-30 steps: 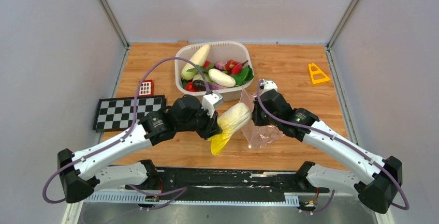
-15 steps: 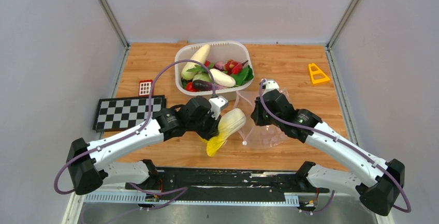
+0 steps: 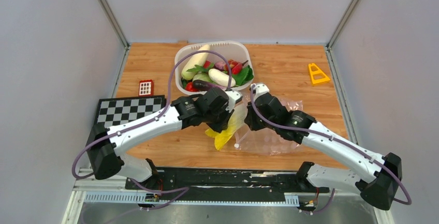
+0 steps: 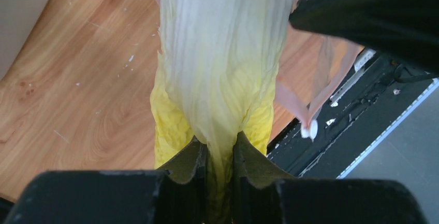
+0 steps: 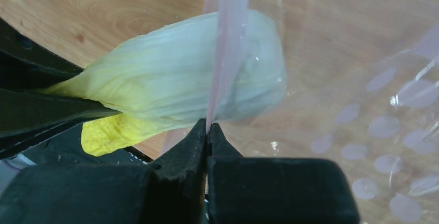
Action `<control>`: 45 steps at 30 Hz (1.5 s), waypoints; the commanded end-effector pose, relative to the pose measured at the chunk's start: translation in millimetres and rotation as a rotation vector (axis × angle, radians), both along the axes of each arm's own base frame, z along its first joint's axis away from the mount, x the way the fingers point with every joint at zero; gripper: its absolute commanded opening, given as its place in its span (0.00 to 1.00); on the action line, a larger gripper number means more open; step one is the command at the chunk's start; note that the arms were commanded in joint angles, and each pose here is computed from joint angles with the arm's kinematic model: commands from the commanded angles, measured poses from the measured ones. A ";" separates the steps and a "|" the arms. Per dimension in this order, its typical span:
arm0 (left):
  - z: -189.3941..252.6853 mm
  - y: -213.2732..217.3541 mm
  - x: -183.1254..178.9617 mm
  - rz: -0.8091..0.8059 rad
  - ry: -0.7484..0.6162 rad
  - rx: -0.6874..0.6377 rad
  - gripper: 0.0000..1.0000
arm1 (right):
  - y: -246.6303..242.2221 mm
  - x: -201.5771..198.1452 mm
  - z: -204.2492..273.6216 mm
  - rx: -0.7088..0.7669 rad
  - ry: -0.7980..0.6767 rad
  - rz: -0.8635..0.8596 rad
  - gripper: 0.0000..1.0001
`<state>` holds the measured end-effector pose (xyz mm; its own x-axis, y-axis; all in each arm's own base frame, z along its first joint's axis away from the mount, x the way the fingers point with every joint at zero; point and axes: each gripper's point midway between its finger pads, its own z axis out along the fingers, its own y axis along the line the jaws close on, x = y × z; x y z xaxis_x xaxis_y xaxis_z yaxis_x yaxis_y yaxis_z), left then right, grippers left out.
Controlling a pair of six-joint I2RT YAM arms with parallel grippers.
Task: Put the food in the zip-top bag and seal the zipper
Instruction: Place the fake vegetable in the zipper food storage bag.
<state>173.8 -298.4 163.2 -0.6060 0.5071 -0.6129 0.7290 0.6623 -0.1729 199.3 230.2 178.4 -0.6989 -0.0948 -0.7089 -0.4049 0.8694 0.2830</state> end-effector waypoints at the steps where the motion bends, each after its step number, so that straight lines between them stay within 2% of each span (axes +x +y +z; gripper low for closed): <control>1: 4.0 -6.1 1.0 -0.032 -0.011 0.081 0.11 | 9.8 5.3 13.9 -0.057 -0.078 0.010 0.00; 4: 0.3 -8.6 -0.5 -0.040 -0.011 0.095 0.11 | 13.3 5.6 14.0 -0.076 -0.095 0.022 0.00; 8: 6.8 -31.6 -18.6 -0.142 0.051 -0.031 0.13 | 29.2 -1.5 23.5 0.022 -0.130 0.101 0.00; 14: 6.5 -34.7 -28.3 -0.205 0.075 -0.055 0.15 | 31.3 -14.5 38.2 0.131 -0.210 0.189 0.00; 16: 11.0 -34.8 -27.2 -0.195 0.063 -0.068 0.16 | 29.3 -16.8 40.7 0.162 -0.238 0.192 0.00; 18: 19.4 -38.2 -25.1 -0.181 0.048 -0.105 0.21 | 29.5 -21.9 42.7 0.190 -0.254 0.220 0.00; 20: 31.0 -41.2 -19.6 -0.141 0.018 -0.152 0.22 | 27.9 -25.0 42.0 0.205 -0.247 0.219 0.00; 21: 37.2 -43.3 -17.4 -0.126 0.005 -0.180 0.24 | 27.4 -26.5 40.7 0.210 -0.239 0.218 0.00; 23: 48.6 -45.8 -12.2 -0.086 -0.020 -0.231 0.42 | 28.6 -30.4 37.4 0.224 -0.216 0.224 0.00; 26: 65.8 -53.1 -10.3 -0.077 -0.047 -0.320 0.52 | 33.6 -34.8 38.9 0.271 -0.191 0.229 0.00; 28: 73.4 -56.5 -8.7 -0.071 -0.061 -0.360 0.56 | 39.3 -41.6 44.4 0.328 -0.177 0.258 0.00; 33: 84.6 -47.4 -2.5 -0.018 -0.101 -0.375 0.63 | 30.5 -35.0 61.9 0.419 -0.166 0.198 0.00; 38: 138.7 -30.3 -9.0 -0.008 -0.189 -0.509 0.68 | 11.6 -17.3 70.6 0.537 -0.104 0.106 0.00; 42: 188.2 -2.9 -13.9 0.038 -0.296 -0.643 0.82 | 6.0 -9.2 85.5 0.683 -0.061 0.086 0.00; 45: 199.3 21.2 -12.1 0.102 -0.361 -0.668 0.91 | 3.6 -6.2 94.5 0.767 -0.021 0.088 0.00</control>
